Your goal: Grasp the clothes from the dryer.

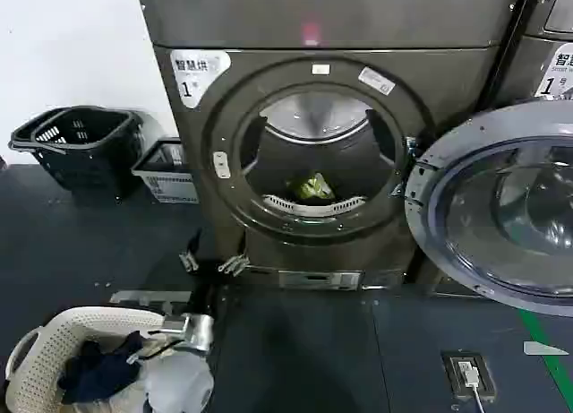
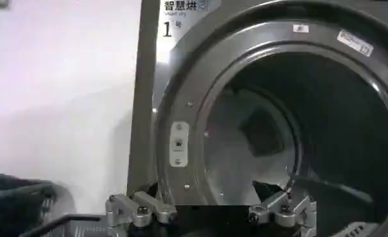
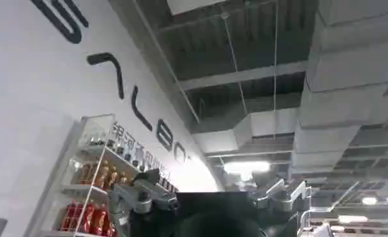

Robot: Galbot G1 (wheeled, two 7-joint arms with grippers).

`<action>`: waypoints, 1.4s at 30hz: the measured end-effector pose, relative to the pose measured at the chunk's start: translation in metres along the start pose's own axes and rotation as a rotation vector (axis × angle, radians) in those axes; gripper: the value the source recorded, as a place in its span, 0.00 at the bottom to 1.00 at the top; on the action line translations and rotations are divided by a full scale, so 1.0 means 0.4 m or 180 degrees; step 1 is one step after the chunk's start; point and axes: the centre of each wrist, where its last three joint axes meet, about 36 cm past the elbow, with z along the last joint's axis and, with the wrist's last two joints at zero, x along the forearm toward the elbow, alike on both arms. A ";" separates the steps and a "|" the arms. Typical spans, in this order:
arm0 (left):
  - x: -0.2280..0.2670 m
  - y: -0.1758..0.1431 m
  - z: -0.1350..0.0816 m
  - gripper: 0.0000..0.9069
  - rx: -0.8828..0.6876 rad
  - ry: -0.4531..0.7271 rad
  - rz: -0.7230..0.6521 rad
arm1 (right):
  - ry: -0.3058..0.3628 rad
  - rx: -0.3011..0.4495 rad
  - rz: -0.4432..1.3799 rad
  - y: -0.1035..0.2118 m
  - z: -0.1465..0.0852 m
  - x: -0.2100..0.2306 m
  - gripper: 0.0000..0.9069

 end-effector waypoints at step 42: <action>-0.013 0.014 -0.013 1.00 -0.0014 -0.0042 -0.0048 | -0.0098 -0.0082 0.0011 -0.019 -0.010 0.006 1.00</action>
